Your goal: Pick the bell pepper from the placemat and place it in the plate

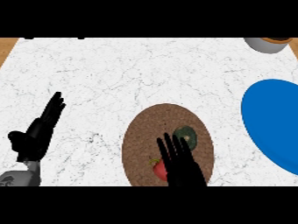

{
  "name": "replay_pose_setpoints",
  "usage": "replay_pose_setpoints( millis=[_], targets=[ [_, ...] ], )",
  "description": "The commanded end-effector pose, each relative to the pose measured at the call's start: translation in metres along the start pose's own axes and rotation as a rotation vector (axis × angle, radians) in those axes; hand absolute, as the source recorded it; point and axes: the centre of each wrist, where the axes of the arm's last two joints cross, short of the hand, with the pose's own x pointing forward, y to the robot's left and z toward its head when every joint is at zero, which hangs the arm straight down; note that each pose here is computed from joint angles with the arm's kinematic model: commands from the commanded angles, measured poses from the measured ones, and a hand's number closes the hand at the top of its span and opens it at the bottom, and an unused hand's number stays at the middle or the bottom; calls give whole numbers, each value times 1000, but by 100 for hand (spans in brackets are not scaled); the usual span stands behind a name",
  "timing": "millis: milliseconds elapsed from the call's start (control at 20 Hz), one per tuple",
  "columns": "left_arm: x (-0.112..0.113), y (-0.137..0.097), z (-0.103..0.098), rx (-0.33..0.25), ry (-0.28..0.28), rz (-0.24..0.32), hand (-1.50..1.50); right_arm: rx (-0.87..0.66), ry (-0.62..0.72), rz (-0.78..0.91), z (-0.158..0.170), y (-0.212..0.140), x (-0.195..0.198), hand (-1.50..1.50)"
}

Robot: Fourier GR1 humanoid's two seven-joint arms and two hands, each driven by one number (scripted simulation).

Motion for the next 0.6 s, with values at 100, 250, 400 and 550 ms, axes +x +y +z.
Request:
replay_pose_setpoints(
  millis=[100, 250, 400, 550],
  targets=[
    [7, -1, -16, 5, 17, 5, 0, 10, 48, 15, -33, 10, -14, -150],
    [-2, -3, 2, 7, -7, -7, 0, 32, 22, 8, -48, 3, -19, -150],
    [-4, -14, -15, 8, 0, -1, 0, 81, -70, 27, -34, 28, -8, 150],
    [-13, 6, 6, -4, 8, 0, 0, 77, -73, 16, -41, 27, -8, 150]
  ],
)
